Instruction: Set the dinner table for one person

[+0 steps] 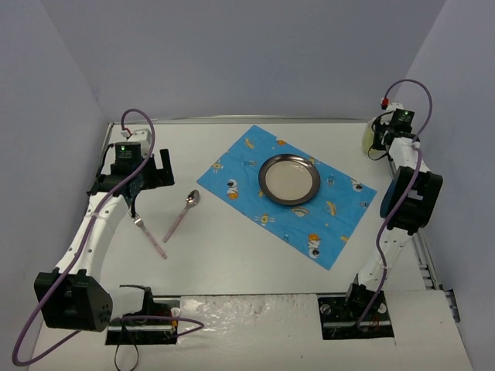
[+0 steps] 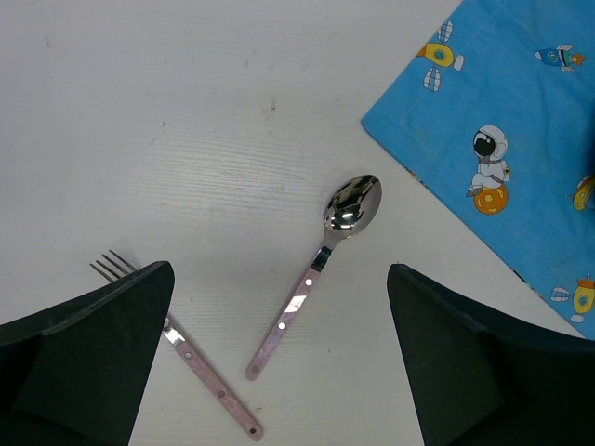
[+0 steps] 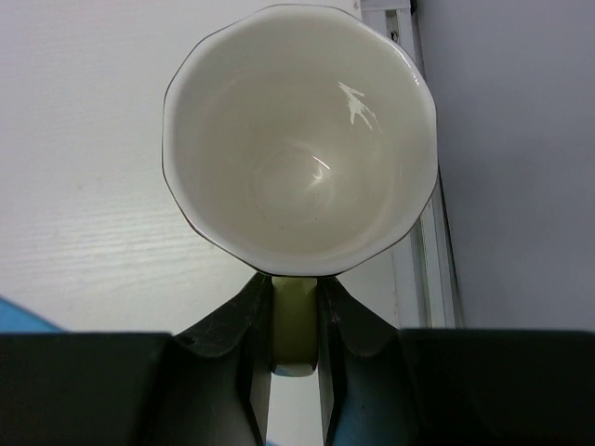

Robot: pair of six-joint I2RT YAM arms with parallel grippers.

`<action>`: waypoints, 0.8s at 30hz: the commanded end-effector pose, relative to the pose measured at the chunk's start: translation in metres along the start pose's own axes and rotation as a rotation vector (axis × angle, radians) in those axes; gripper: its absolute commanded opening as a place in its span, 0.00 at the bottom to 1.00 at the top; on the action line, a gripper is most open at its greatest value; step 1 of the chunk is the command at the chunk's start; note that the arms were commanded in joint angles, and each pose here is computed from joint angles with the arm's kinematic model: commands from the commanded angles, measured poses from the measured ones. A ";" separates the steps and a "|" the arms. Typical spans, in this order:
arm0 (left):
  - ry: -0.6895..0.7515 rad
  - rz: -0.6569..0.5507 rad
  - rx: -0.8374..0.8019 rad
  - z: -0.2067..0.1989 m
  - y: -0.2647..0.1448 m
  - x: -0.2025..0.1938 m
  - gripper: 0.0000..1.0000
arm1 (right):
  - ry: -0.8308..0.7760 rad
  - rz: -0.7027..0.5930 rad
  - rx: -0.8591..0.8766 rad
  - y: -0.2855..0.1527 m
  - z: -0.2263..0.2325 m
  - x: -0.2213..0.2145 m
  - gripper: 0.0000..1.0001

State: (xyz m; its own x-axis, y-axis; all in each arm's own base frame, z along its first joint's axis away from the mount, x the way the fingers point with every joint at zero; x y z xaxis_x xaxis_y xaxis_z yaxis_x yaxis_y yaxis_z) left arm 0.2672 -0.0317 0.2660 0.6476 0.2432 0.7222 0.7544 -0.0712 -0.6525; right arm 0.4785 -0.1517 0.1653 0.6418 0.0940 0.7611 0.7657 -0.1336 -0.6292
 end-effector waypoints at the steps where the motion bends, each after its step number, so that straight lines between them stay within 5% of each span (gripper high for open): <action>1: -0.018 -0.111 -0.055 -0.006 -0.017 0.018 0.97 | -0.041 -0.378 -0.036 -0.105 0.006 0.086 0.00; 13: -0.024 -0.142 -0.071 -0.008 -0.023 0.019 0.97 | 0.034 -0.496 0.025 -0.204 0.087 0.033 0.00; 24: -0.031 -0.147 -0.090 -0.010 -0.025 0.019 0.97 | 0.071 -0.447 -0.003 -0.226 0.097 -0.020 0.00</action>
State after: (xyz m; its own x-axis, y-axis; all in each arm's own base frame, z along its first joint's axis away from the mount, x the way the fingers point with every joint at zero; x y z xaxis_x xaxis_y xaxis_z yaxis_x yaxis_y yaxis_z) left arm 0.2606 -0.0341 0.2790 0.6074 0.2704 0.7470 0.7900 -0.1067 -0.6037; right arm 0.2924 -0.0235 0.2332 0.4569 0.0654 0.8871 0.8895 -0.0443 -0.4548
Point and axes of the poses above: each gripper's point midway between its finger pads, its own y axis out along the fingers, its own z axis along the line the jaws close on, x = y × z, the point moved 10 cm from there along -y, back along the fingers, and after that the axes turned 6 degrees about -y, right-handed, at the moved point
